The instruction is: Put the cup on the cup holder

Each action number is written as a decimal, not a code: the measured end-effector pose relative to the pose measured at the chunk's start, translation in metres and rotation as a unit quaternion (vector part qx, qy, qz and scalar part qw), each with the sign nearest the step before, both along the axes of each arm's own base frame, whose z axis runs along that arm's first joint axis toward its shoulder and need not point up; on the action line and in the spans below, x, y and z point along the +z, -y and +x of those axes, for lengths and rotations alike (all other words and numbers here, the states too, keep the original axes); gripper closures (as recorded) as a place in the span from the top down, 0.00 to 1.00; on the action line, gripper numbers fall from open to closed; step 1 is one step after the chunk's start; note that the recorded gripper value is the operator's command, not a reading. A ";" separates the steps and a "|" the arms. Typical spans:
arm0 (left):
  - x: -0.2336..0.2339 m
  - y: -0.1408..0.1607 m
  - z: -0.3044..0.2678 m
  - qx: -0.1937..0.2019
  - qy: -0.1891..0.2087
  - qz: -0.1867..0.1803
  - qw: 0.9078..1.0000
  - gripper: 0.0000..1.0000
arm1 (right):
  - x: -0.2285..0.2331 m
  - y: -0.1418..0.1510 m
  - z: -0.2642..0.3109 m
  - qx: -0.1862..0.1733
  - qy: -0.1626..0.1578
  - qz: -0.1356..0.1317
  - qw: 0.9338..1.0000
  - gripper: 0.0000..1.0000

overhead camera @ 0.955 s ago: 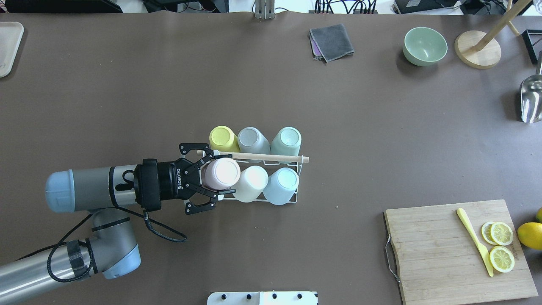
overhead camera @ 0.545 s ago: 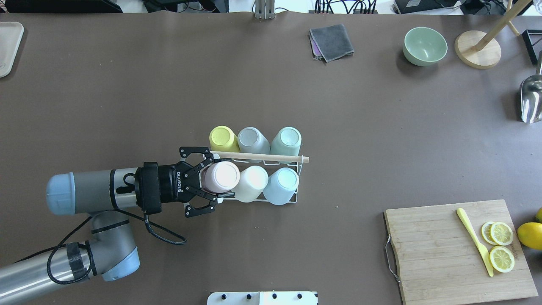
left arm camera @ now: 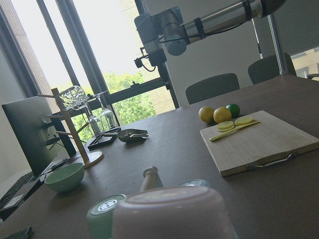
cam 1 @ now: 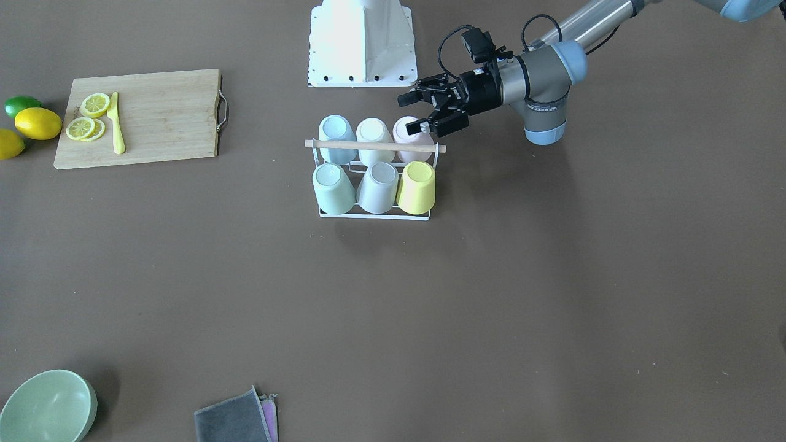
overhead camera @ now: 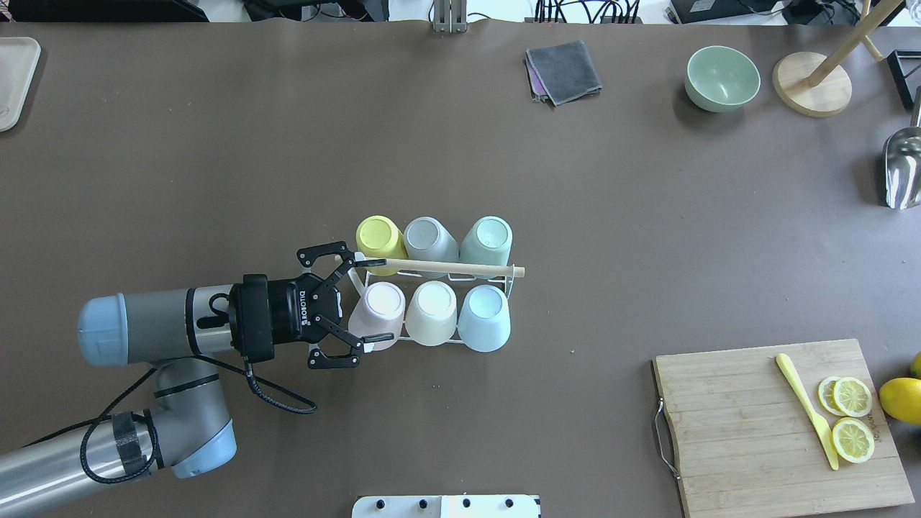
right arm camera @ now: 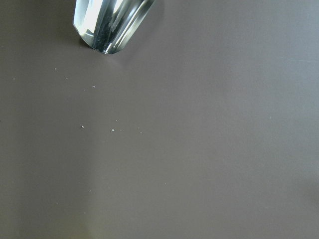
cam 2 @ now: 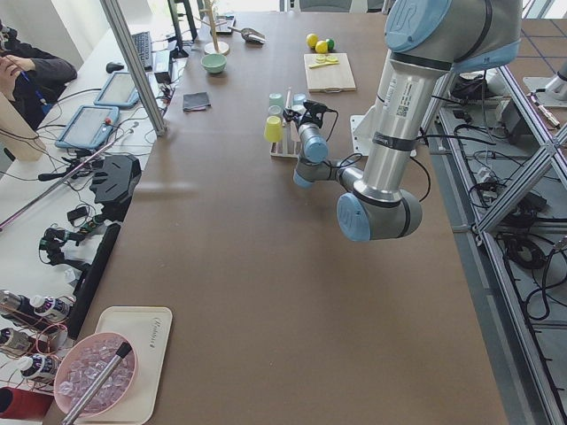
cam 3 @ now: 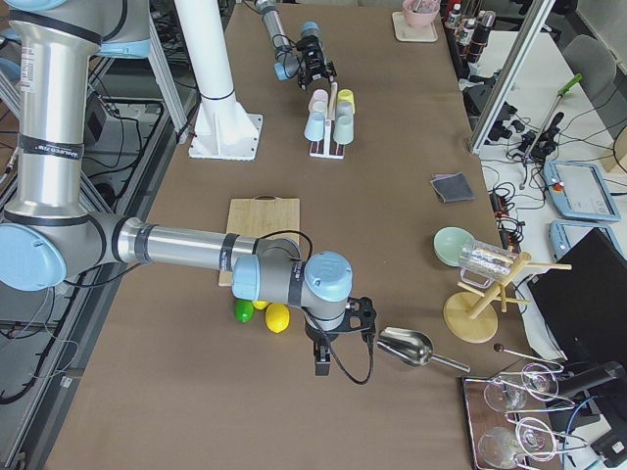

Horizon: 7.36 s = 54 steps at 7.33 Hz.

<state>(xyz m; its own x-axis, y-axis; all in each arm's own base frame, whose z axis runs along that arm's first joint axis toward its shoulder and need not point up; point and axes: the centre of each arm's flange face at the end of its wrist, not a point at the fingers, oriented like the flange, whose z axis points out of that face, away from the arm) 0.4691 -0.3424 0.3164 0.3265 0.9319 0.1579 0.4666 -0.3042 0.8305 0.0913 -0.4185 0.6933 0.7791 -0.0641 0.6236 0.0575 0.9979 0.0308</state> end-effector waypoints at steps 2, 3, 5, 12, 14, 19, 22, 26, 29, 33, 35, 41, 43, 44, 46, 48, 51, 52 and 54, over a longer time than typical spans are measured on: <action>-0.001 0.001 -0.001 0.003 -0.003 -0.007 1.000 0.98 | 0.001 -0.002 0.005 0.006 -0.003 -0.001 1.000 1.00; -0.003 0.003 -0.004 0.004 -0.006 -0.012 1.000 0.98 | 0.000 -0.002 0.007 0.008 -0.006 0.000 1.000 1.00; -0.012 0.018 -0.019 -0.005 -0.003 -0.024 1.000 0.98 | -0.001 -0.003 0.010 0.010 -0.008 0.002 1.000 1.00; -0.048 0.129 -0.128 -0.074 0.216 -0.172 0.958 0.98 | 0.000 -0.003 0.013 0.012 -0.014 0.013 1.000 1.00; -0.040 0.159 -0.155 -0.084 0.289 -0.244 0.922 0.98 | 0.000 -0.003 0.013 0.012 -0.014 0.014 1.000 1.00; 0.038 0.211 -0.180 -0.107 0.445 -0.428 0.779 0.98 | -0.001 -0.002 0.013 0.012 -0.016 0.017 1.000 1.00; 0.089 0.239 -0.206 -0.130 0.399 -0.573 0.704 0.98 | -0.009 0.005 0.015 0.013 -0.024 0.024 0.999 1.00; 0.191 0.224 -0.343 -0.054 0.332 -0.707 0.622 0.98 | -0.027 0.010 0.011 0.032 -0.003 0.023 0.999 1.00; 0.277 0.170 -0.458 -0.034 0.268 -0.797 0.540 0.98 | -0.026 0.007 0.009 0.044 0.013 0.012 0.999 1.00; 0.338 0.127 -0.536 -0.013 0.334 -0.780 0.529 0.98 | -0.025 0.006 0.007 0.046 0.024 0.009 0.999 1.00; 0.332 0.113 -0.560 -0.017 0.367 -0.759 0.538 0.98 | -0.024 0.006 0.007 0.046 0.023 0.009 0.999 1.00; 0.331 0.110 -0.563 -0.017 0.372 -0.756 0.538 0.98 | -0.025 0.005 0.007 0.046 0.025 0.009 0.999 1.00; 0.331 0.111 -0.562 -0.017 0.373 -0.756 0.539 0.98 | -0.025 0.005 0.007 0.046 0.025 0.009 0.999 1.00; 0.330 0.111 -0.562 -0.017 0.373 -0.755 0.539 0.98 | -0.025 0.005 0.007 0.046 0.025 0.009 0.999 1.00; 0.330 0.110 -0.562 -0.017 0.373 -0.755 0.539 0.98 | -0.024 0.005 0.007 0.046 0.024 0.009 0.999 1.00; 0.331 0.110 -0.562 -0.017 0.372 -0.756 0.538 0.98 | -0.024 0.005 0.007 0.045 0.024 0.009 0.999 1.00; 0.332 0.110 -0.562 -0.016 0.371 -0.757 0.538 0.98 | -0.024 0.005 0.007 0.045 0.024 0.008 0.999 1.00; 0.332 0.111 -0.562 -0.015 0.370 -0.757 0.538 0.98 | -0.024 0.005 0.007 0.046 0.024 0.008 0.999 1.00; 0.328 0.114 -0.562 -0.016 0.370 -0.755 0.540 0.98 | -0.024 0.005 0.007 0.046 0.024 0.008 0.999 1.00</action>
